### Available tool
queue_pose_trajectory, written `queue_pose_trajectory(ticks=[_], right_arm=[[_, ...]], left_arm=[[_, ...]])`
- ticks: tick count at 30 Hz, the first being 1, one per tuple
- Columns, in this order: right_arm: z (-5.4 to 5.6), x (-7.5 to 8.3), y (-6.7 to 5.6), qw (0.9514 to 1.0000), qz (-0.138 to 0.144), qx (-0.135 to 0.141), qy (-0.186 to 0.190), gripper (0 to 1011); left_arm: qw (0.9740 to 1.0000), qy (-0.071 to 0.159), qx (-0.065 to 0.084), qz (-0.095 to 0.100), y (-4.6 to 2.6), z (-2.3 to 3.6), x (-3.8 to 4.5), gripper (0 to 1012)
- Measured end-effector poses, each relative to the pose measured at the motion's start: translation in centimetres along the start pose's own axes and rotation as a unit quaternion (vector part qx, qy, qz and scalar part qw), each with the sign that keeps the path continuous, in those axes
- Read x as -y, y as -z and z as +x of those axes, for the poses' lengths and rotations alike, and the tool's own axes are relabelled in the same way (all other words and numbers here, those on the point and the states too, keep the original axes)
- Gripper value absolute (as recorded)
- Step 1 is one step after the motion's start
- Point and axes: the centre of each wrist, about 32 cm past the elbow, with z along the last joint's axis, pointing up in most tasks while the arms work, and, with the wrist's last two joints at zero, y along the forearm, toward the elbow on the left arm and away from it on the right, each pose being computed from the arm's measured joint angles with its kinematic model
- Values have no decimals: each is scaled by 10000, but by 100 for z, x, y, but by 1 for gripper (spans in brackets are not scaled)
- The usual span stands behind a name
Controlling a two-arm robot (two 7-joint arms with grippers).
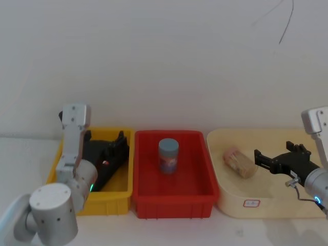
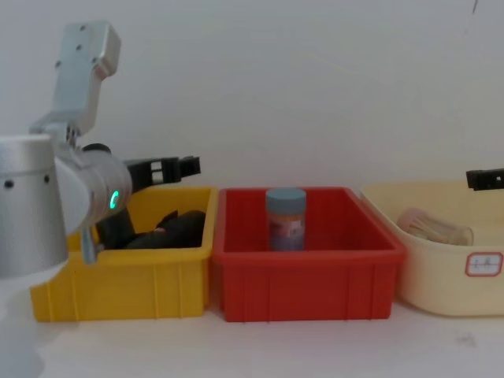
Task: Pick up the garbage bag with the one hand and transfer it to the other hand.
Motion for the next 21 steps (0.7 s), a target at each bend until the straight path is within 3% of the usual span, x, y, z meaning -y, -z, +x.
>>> queue_pose_trajectory(ticks=[10, 16, 21], right_arm=[[0, 0, 0, 10000, 0, 0, 0, 1001], [0, 0, 0, 10000, 0, 0, 0, 1001], [0, 0, 0, 10000, 1, 0, 0, 1001]], left_arm=[[9993, 43, 96, 369, -262, -32, 193, 1001], [9980, -113, 5, 621, -388, -67, 293, 1001], [9952, -384, -170, 882, -504, -119, 393, 1001]])
